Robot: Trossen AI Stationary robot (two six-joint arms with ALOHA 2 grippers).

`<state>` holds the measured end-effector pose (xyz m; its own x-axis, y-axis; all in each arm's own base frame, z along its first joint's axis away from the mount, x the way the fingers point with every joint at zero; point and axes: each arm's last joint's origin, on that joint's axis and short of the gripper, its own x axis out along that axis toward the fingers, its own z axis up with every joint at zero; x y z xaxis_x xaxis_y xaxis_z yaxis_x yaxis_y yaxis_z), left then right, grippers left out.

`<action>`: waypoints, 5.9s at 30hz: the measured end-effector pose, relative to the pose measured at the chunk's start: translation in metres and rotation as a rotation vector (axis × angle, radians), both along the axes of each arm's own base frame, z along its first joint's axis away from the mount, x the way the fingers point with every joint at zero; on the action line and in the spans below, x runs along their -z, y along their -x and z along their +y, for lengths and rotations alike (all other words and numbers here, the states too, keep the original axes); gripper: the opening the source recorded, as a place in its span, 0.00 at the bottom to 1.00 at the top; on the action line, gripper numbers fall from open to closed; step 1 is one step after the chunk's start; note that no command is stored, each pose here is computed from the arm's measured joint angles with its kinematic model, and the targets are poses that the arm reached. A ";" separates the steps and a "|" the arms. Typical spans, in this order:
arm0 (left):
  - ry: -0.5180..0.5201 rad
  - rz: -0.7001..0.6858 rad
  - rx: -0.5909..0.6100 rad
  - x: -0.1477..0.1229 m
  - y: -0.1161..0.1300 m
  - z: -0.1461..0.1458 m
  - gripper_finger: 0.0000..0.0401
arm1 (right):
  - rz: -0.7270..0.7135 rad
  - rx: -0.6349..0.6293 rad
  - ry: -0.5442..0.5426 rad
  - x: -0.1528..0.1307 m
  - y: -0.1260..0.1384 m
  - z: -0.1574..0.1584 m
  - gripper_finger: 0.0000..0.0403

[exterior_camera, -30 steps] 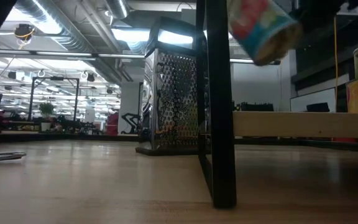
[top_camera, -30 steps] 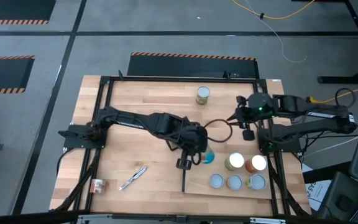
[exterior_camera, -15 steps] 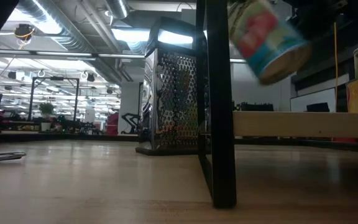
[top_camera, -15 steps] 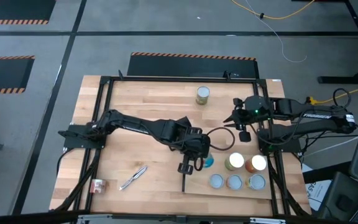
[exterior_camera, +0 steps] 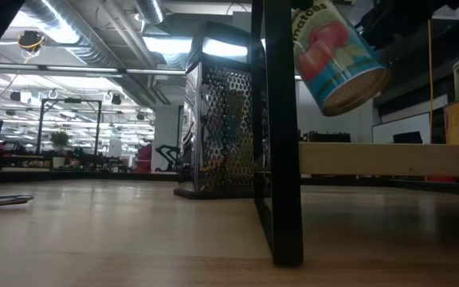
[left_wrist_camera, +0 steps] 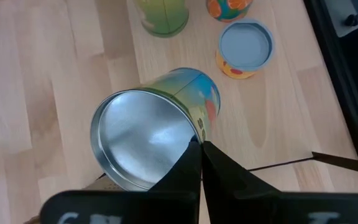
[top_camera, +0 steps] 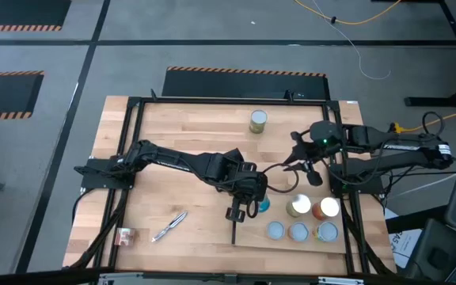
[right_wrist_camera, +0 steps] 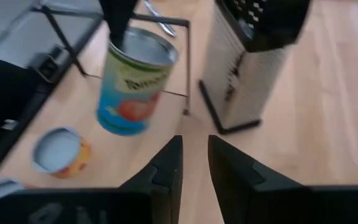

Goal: Pick and place cans onto a shelf
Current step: Put the canned tomatoes on the shelf, then put the canned pears on the shelf

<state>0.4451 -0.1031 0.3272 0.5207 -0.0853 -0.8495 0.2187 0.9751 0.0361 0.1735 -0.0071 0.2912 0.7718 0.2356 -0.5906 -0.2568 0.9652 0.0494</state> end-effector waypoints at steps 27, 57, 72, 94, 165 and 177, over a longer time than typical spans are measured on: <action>-0.013 0.047 0.007 0.024 -0.007 -0.003 0.00 | 0.076 -0.249 -0.065 0.035 -0.057 0.042 0.20; -0.056 0.091 0.016 0.040 -0.013 -0.004 0.00 | 0.260 -0.295 -0.062 0.089 -0.091 0.060 0.20; -0.032 0.088 0.024 0.040 -0.013 -0.004 0.03 | 0.251 -0.295 -0.061 0.088 -0.091 0.060 0.20; -0.034 0.075 0.022 0.038 -0.014 -0.004 0.15 | 0.252 -0.295 -0.061 0.087 -0.090 0.060 0.20; 0.154 -0.386 -0.368 0.091 0.196 -0.001 0.14 | -0.061 -0.396 0.190 0.036 -0.087 0.074 0.41; 0.159 -0.395 -0.366 0.090 0.196 -0.001 0.14 | 0.032 -0.389 0.240 0.059 -0.098 0.078 0.41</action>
<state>0.2493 -0.1045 0.2368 0.8163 0.0497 -0.5755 -0.1355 0.9850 -0.1072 0.2720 0.0710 0.2320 0.6334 0.3574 -0.6863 -0.6044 0.7824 -0.1503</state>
